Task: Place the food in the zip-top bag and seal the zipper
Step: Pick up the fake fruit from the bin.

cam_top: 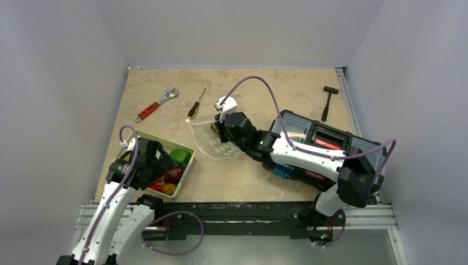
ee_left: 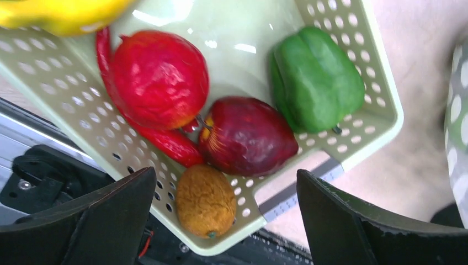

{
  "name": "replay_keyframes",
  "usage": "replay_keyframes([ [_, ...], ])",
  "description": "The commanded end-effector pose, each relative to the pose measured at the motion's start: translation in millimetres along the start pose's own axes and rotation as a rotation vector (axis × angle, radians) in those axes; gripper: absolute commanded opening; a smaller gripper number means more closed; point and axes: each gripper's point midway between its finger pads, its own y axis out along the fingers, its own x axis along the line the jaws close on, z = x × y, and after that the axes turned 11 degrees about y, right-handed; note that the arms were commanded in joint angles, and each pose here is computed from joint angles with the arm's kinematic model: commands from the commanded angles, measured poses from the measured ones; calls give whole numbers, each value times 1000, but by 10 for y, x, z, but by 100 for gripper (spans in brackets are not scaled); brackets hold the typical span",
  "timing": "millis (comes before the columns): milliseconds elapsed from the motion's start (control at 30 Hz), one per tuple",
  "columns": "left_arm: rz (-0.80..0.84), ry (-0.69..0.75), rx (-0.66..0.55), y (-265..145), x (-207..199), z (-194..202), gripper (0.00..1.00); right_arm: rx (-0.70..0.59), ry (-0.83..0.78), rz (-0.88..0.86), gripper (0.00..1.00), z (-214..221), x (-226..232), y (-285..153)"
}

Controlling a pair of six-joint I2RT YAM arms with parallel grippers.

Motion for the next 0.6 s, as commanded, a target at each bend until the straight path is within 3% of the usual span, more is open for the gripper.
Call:
replay_keyframes([
  [0, -144, -67, -171, 34, 189, -361, 95, -65, 16, -18, 0, -218, 18, -58],
  [133, -284, -63, -193, 119, 360, -556, 92, -65, 12, -7, 0, -215, -14, -66],
  [267, -252, -136, -79, 371, 303, -477, 93, -75, 19, 6, 0, -232, -61, -91],
  [567, -333, -194, -11, 679, 393, -337, 95, -69, 16, -2, 0, -230, -48, -65],
])
